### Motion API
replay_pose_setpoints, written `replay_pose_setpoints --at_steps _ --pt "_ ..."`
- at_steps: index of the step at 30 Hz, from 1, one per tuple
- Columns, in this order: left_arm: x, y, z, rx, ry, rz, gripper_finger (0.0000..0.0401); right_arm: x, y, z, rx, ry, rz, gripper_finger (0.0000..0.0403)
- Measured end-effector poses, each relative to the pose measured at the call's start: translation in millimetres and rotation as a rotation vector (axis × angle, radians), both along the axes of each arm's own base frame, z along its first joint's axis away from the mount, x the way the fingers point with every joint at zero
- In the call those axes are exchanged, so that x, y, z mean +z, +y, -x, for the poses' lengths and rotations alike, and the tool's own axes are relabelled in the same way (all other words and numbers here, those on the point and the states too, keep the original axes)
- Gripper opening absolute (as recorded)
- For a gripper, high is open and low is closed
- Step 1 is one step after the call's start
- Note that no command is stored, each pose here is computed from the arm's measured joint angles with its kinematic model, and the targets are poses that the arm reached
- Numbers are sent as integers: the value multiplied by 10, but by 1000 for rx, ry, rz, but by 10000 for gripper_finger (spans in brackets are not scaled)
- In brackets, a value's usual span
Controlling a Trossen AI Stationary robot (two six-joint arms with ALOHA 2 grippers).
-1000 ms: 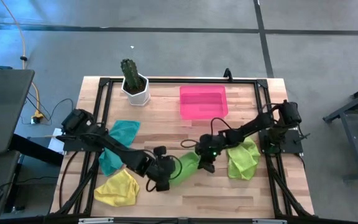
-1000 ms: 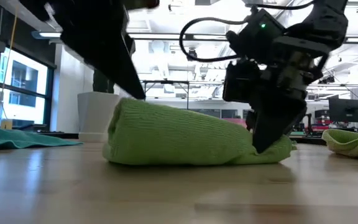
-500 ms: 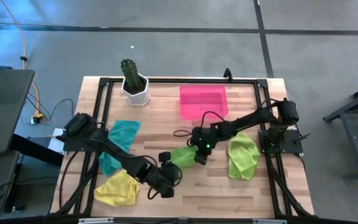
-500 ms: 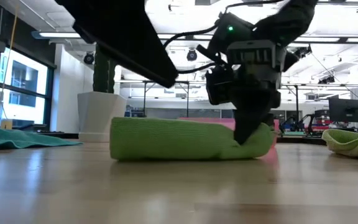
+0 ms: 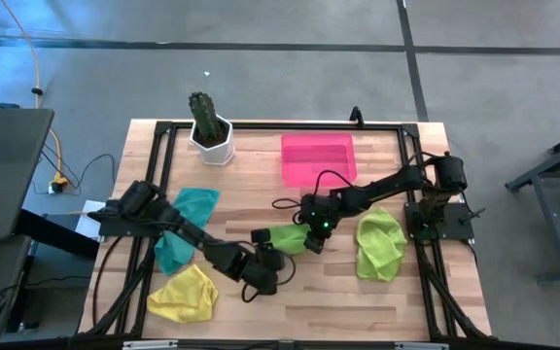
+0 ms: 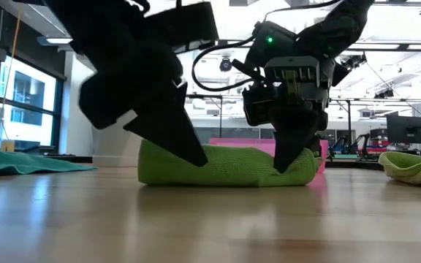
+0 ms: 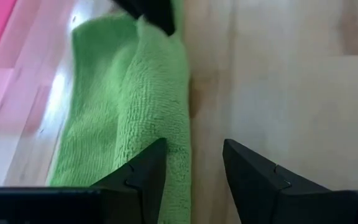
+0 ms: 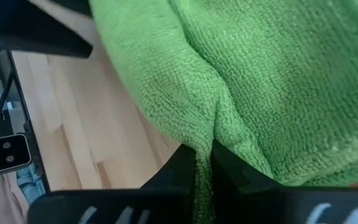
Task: Roll microfiber towels into tight, uniform cylinder then place into a basket
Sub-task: Roll the green microfiber cloth
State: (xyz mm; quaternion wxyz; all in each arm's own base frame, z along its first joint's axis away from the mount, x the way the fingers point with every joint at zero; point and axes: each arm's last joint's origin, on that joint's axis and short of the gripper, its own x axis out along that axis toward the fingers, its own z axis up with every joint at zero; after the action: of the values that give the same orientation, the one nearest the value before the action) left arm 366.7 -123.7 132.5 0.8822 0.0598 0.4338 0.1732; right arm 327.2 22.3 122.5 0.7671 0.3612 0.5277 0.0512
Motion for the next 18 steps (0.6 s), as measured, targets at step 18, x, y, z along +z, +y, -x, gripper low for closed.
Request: replay_pose_setpoints --at_steps 18 --pt "-20 209 64 23 136 -82 149 0 1 4 17 -6 11 12"
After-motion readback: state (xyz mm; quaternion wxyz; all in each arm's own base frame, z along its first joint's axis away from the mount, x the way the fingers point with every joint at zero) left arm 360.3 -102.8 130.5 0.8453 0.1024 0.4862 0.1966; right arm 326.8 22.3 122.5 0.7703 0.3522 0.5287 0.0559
